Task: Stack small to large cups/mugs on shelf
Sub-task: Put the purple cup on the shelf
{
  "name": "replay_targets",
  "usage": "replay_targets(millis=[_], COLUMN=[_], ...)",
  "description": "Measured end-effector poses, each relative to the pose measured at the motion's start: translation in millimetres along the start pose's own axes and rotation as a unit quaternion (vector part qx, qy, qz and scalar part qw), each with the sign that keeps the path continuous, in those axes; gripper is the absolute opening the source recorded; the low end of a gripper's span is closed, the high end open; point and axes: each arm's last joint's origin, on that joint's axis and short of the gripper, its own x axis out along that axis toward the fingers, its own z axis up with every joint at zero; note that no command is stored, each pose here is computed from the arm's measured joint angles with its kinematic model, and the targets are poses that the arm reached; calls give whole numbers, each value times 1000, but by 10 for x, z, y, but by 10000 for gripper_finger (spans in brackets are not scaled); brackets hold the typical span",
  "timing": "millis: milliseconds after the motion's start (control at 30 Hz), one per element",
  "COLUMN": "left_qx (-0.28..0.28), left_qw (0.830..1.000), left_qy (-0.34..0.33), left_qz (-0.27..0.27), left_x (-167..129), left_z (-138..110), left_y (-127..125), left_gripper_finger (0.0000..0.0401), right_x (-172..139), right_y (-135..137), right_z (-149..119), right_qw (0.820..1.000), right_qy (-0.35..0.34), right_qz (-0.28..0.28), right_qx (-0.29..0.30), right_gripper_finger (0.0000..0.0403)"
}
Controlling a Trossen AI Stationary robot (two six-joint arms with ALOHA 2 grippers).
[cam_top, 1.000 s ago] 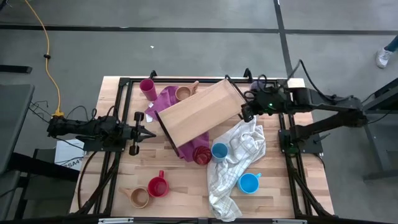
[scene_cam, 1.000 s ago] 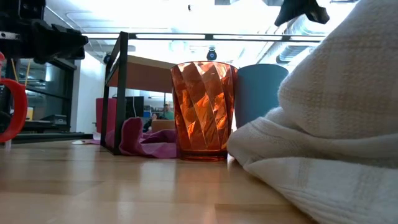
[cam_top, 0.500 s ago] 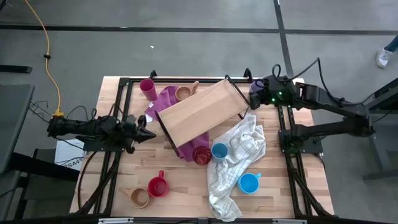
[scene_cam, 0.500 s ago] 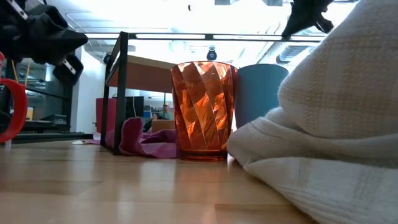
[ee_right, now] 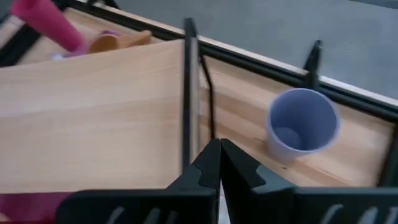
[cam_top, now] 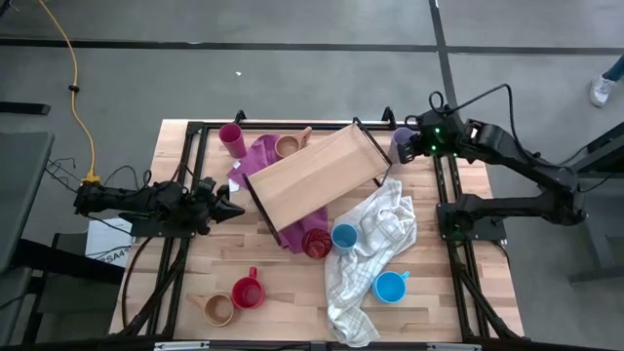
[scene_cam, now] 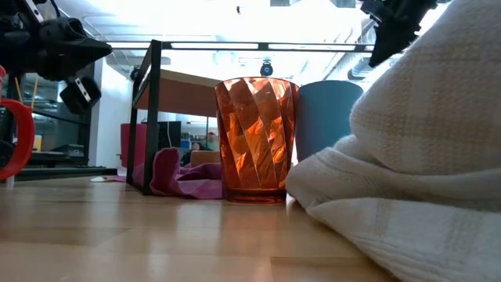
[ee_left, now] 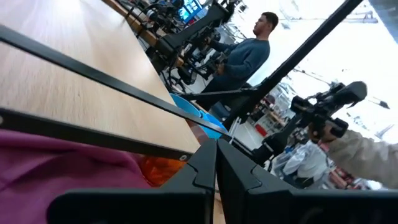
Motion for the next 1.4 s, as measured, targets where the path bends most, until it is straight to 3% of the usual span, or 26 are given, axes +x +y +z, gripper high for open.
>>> replay_targets(millis=[133,900,1400], left_qx=[-16,-19,-19], left_qw=[1000,1000,1000], left_qy=[-1,-1,0], left_qz=[0,0,0], left_x=[0,0,0], left_z=[0,1,0], left_y=[0,0,0], left_gripper_finger=[1,1,1], right_x=[71,812,926], right_y=[-90,-254,-394], right_z=[-4,189,289], right_qw=[999,986,987], right_qy=[35,138,130], right_qz=[-31,-88,-85], right_qx=[6,-22,-34], right_gripper_finger=[0,2,62])
